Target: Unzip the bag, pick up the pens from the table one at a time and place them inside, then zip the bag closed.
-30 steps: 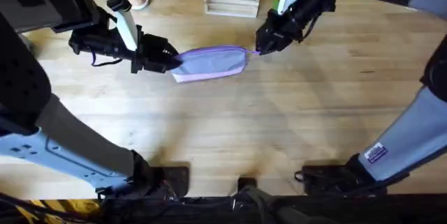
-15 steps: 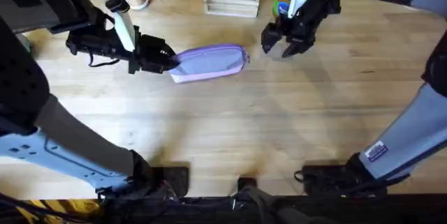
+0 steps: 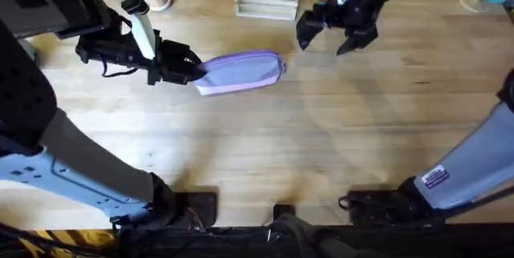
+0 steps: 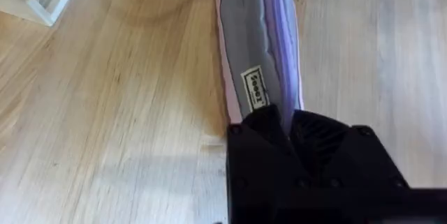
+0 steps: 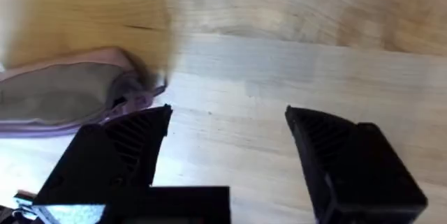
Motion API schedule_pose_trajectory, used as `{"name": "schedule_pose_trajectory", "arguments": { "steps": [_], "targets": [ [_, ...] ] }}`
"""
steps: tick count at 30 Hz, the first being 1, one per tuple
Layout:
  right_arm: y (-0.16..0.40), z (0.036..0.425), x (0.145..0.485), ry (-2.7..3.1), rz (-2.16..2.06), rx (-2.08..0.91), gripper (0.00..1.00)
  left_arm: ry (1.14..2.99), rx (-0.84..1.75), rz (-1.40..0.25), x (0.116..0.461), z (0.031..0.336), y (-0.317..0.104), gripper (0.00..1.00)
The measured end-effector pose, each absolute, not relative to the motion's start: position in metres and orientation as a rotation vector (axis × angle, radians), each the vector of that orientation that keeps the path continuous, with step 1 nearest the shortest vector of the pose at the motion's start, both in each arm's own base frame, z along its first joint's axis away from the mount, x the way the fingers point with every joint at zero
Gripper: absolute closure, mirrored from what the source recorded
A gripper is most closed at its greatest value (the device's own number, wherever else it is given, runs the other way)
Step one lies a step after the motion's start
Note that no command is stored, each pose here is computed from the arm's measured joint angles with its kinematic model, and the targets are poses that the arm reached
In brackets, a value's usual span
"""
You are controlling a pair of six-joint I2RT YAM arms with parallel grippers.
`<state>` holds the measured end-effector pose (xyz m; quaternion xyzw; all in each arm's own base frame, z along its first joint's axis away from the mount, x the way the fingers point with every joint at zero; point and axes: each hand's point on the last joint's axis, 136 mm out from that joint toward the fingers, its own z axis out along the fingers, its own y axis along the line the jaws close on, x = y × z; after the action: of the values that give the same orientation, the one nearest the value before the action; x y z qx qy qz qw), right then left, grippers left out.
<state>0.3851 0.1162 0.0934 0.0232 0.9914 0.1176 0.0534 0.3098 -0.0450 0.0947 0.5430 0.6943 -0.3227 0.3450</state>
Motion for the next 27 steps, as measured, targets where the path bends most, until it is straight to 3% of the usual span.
{"name": "schedule_pose_trajectory", "arguments": {
  "steps": [3, 8, 9, 14, 22, 27],
  "targets": [
    [0.119, 0.142, 0.398, 2.891, 0.379, 0.003, 0.005, 1.801, 1.411, -0.837, 0.310, 0.095, -0.045, 0.922],
    [0.121, 0.219, 0.408, 2.677, 0.408, -0.057, 0.005, 1.818, 1.412, -0.829, 0.309, 0.093, -0.041, 0.136],
    [0.121, 0.231, 0.409, 2.645, 0.411, -0.067, 0.005, 1.823, 1.409, -0.831, 0.309, 0.093, -0.041, 0.043],
    [0.123, 0.259, 0.416, 2.535, 0.413, -0.117, 0.005, 1.824, 1.409, -0.829, 0.309, 0.092, -0.040, 0.008],
    [0.121, 0.256, 0.406, 2.551, 0.313, -0.247, 0.004, 1.835, 1.396, -0.832, 0.308, 0.094, -0.037, 0.006],
    [0.114, 0.286, 0.380, 2.480, 0.112, -0.371, 0.005, 1.848, 1.344, -0.750, 0.313, 0.120, -0.015, 0.006]
  ]
}}
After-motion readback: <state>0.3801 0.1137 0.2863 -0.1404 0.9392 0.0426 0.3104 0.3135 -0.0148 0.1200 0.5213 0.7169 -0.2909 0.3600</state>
